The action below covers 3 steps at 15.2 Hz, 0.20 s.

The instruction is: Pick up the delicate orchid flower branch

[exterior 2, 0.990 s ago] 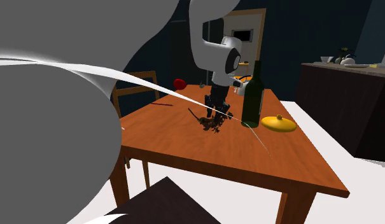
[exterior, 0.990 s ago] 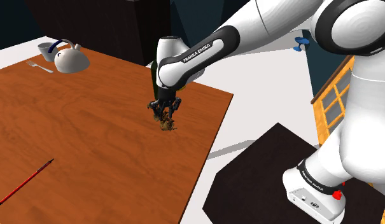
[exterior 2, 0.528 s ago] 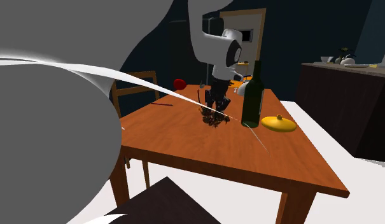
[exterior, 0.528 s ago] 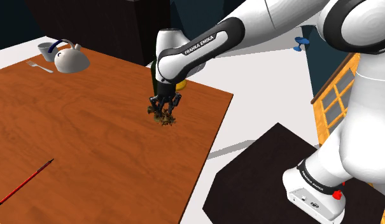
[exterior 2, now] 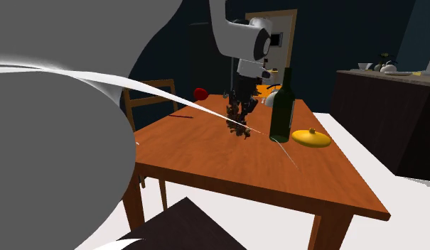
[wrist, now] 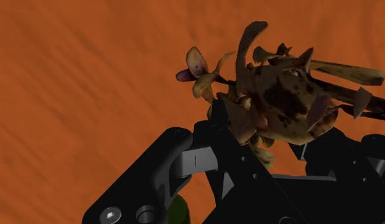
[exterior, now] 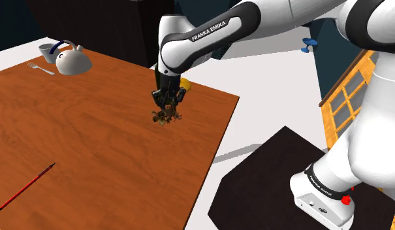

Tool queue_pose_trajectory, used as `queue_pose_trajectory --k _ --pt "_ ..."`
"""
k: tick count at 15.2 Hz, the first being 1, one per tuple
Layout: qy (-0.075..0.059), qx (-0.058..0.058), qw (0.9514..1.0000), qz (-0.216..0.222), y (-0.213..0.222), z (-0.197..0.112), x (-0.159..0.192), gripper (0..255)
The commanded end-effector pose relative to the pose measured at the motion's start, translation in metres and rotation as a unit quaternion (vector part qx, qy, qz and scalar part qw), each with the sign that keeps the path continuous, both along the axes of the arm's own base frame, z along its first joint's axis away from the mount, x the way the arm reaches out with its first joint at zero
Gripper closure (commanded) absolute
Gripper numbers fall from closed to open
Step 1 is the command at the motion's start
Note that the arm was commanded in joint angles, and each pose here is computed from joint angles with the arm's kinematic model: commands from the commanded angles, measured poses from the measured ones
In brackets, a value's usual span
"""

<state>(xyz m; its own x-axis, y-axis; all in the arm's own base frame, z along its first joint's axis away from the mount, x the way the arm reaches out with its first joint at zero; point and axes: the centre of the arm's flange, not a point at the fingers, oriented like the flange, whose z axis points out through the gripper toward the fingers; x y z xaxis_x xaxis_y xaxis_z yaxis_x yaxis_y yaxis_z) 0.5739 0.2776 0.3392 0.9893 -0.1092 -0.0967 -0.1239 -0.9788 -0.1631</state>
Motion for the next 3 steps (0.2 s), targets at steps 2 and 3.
queue_pose_trajectory --k 2,3 --pt "0.000 0.000 1.0000 0.000 -0.0007 0.0122 0.0000 255" --pt "0.000 0.000 1.0000 0.000 -0.0007 0.0122 0.0001 255"
